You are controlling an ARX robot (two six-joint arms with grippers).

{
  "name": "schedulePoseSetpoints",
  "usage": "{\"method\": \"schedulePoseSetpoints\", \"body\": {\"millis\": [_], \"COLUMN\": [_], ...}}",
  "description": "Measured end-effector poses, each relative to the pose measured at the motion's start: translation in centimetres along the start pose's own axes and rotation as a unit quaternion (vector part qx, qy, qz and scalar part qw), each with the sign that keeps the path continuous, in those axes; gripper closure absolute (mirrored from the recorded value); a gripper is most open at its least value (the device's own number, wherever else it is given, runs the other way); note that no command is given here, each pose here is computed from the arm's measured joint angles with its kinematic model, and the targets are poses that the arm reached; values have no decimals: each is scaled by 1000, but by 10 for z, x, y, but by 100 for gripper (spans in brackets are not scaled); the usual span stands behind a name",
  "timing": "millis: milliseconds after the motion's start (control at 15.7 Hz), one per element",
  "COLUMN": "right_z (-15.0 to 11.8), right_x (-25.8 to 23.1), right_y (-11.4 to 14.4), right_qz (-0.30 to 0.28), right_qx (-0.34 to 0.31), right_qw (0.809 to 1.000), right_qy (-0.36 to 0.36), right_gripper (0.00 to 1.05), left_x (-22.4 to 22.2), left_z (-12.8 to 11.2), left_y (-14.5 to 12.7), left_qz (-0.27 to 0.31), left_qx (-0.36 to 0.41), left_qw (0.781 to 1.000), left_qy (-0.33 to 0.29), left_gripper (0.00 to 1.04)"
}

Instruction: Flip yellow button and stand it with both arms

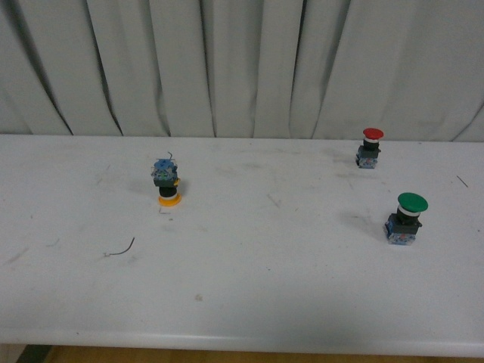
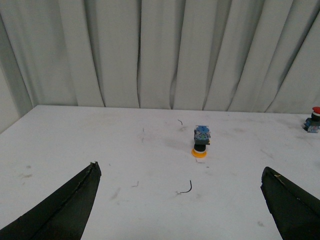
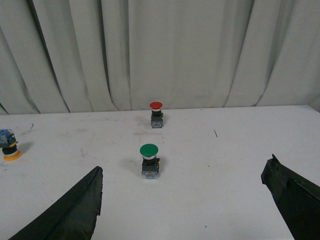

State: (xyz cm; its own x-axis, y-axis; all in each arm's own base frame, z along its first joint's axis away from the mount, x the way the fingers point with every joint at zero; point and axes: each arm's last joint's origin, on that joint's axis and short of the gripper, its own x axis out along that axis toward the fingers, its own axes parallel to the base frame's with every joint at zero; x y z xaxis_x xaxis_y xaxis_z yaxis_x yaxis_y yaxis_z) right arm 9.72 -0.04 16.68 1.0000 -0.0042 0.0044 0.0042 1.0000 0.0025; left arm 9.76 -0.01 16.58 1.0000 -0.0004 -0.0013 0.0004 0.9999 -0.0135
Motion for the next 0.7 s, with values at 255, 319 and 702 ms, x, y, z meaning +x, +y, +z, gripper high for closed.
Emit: {"method": "schedulePoseSetpoints", "body": {"millis": [255,319,702], "right_z": [0,0,0], "right_x": [0,0,0], "right_y": [0,0,0], "right_qz": [0,0,0], "right_qx": [0,0,0], "right_qw": [1000,1000,1000], "right_qy": [0,0,0], "right_gripper": [6,6,6], "left_x": [0,0,2], "left_z": [0,0,-2], "left_y": [0,0,-1], "left_qz": [0,0,47], "left_qx": [0,0,-33], "left_qw": [1000,1000,997], "left_qy": [0,0,48], "left_gripper": [7,7,7]}}
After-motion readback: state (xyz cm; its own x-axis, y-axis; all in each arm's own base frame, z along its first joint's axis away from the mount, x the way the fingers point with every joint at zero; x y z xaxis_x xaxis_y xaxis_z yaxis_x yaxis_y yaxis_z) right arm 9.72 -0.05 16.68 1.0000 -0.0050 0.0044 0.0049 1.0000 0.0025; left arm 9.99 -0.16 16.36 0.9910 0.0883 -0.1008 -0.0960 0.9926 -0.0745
